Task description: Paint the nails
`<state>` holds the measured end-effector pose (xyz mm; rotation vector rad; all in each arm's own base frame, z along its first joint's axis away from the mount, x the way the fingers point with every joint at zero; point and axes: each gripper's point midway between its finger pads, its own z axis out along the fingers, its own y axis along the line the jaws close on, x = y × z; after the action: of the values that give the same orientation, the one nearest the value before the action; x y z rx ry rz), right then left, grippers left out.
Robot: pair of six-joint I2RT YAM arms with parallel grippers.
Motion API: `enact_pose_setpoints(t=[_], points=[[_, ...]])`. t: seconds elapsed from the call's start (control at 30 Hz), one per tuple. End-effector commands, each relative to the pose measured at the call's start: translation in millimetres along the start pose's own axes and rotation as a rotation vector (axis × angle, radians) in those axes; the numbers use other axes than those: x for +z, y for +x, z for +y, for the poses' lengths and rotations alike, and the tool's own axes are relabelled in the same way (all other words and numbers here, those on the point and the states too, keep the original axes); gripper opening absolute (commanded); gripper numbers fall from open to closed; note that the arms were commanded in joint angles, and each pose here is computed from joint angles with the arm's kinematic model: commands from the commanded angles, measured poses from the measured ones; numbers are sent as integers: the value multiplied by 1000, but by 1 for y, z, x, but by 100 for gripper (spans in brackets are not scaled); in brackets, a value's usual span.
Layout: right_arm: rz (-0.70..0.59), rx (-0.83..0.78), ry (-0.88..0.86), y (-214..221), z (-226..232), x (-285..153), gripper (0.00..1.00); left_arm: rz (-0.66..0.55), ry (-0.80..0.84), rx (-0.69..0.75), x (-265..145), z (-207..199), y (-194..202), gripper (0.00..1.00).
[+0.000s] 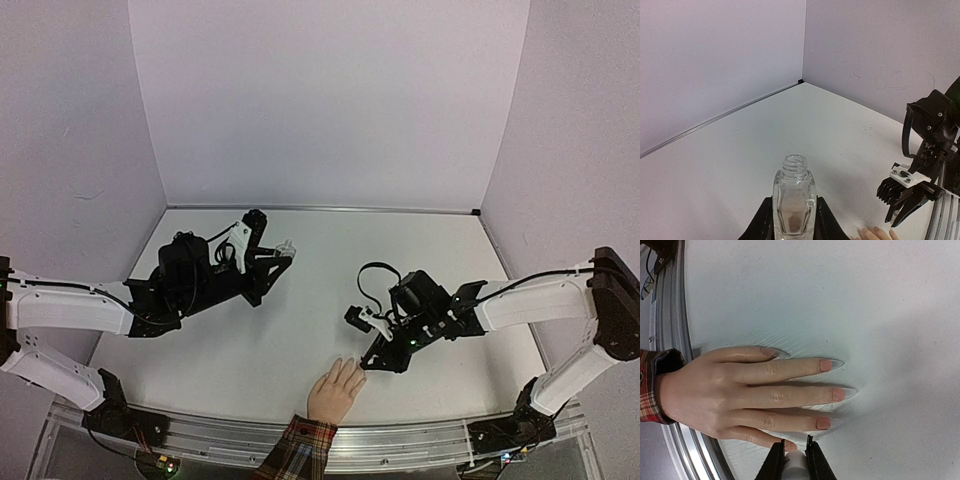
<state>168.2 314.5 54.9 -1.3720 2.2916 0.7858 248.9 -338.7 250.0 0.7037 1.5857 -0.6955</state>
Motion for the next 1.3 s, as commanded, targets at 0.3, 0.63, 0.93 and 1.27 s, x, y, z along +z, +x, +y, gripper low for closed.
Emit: enact_pose_setpoints(t=[0.3, 0.63, 0.93, 1.27], points=[[-61, -32, 7, -21, -2, -1, 0, -82, 16, -9, -5, 1, -24, 0], [-49, -15, 11, -20, -5, 4, 0, -80, 20, -11, -4, 1, -24, 0], [-48, -7, 21, -18, -6, 3, 0, -82, 22, -11, -6, 1, -26, 0], [-84, 15, 176, -23, -29, -10, 0, -83, 18, -10, -8, 2, -27, 0]])
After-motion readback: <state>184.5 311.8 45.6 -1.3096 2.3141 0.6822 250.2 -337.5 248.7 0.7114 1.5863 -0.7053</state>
